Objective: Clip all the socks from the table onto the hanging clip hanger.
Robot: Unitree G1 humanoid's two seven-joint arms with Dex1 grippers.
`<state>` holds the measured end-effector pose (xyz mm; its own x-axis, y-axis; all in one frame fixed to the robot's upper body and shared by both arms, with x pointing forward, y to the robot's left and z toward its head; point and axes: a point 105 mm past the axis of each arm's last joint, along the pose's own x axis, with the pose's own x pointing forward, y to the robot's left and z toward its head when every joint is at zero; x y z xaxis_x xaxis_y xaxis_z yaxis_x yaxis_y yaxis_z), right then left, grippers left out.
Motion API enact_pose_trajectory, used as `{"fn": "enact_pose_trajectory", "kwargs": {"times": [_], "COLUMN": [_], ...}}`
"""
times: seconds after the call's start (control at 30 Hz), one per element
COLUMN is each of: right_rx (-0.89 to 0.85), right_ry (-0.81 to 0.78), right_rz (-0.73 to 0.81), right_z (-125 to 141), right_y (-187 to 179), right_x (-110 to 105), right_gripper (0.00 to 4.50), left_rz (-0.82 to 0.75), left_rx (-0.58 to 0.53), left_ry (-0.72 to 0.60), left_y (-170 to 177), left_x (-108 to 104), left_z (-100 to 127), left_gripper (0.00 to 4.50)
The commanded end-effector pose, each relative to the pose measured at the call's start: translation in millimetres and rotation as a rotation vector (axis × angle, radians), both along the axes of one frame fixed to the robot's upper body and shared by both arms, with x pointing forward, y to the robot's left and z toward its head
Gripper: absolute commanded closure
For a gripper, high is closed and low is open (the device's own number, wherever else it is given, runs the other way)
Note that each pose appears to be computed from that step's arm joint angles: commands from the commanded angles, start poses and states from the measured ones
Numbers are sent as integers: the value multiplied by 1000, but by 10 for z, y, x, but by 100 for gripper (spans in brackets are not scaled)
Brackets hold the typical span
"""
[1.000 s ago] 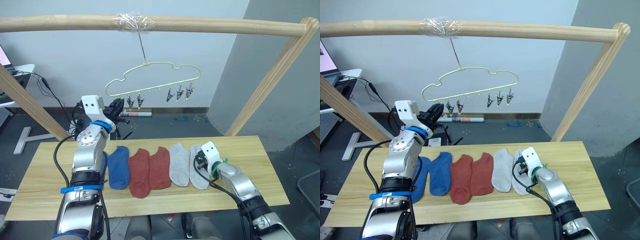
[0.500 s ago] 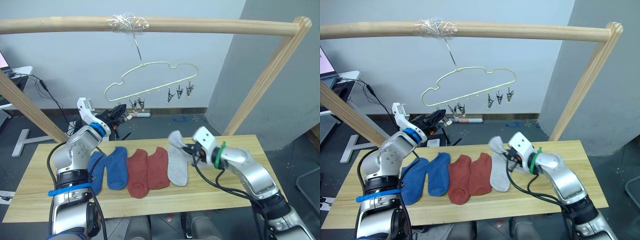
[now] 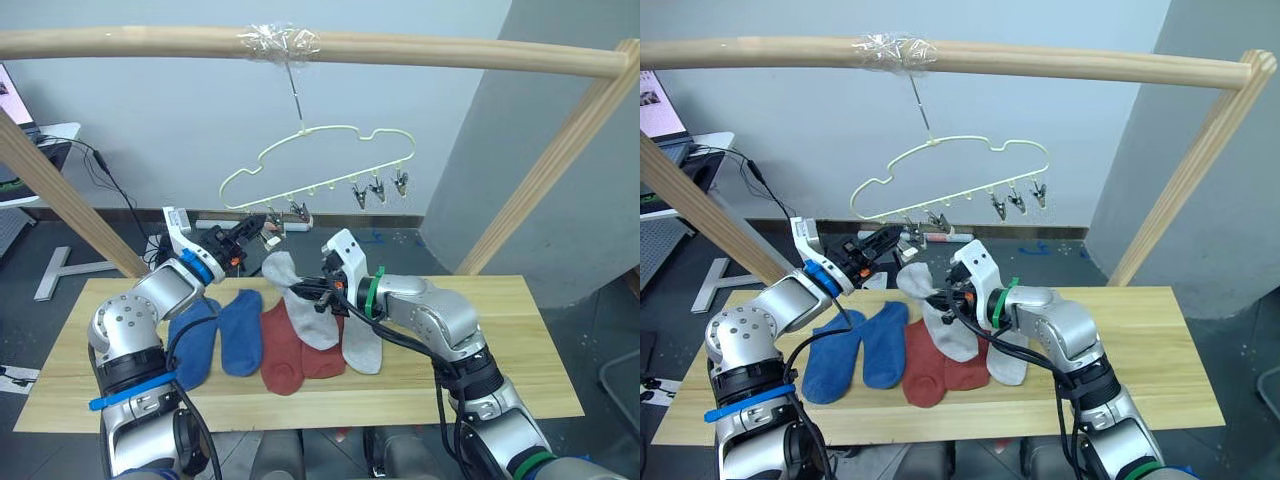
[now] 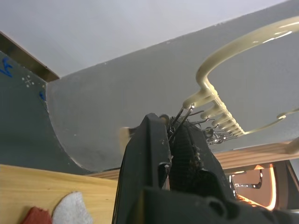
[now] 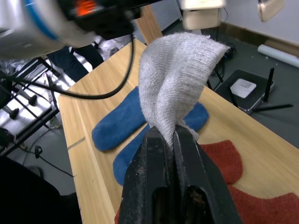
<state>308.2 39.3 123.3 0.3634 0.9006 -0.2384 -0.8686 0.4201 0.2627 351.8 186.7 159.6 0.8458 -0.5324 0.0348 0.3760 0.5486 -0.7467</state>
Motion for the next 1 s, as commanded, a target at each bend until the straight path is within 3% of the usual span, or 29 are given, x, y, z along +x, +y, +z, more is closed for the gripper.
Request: {"fn": "enact_pose_trajectory", "kwargs": {"times": [0.03,0.4,0.43,0.73,0.77,0.8,0.83,1.0], "right_rx": [81,91,86,89,89,91,92,78], "right_ry": [-59,-64,-64,-47,-47,-51,-54,-43], "right_rz": [13,-8,-4,36,33,29,25,-32], "right_z": [299,337,326,261,245,232,223,93], "right_y": [50,24,32,248,290,317,335,298], "right_x": [30,79,71,-82,-85,-80,-76,0], "right_gripper": [446,446,450,450,450,450,450,310], "left_rz": [-20,-33,-24,49,77,100,104,109], "left_rx": [-5,21,25,102,160,349,489,567], "left_ry": [-10,-63,-67,-76,-71,-101,-130,-148], "left_y": [-60,-76,-61,95,150,201,222,300], "left_x": [-70,-80,-69,-28,-16,-26,-41,-148], "left_z": [35,110,113,69,45,3,-23,2], "left_gripper": [441,441,369,94,64,39,39,37]}}
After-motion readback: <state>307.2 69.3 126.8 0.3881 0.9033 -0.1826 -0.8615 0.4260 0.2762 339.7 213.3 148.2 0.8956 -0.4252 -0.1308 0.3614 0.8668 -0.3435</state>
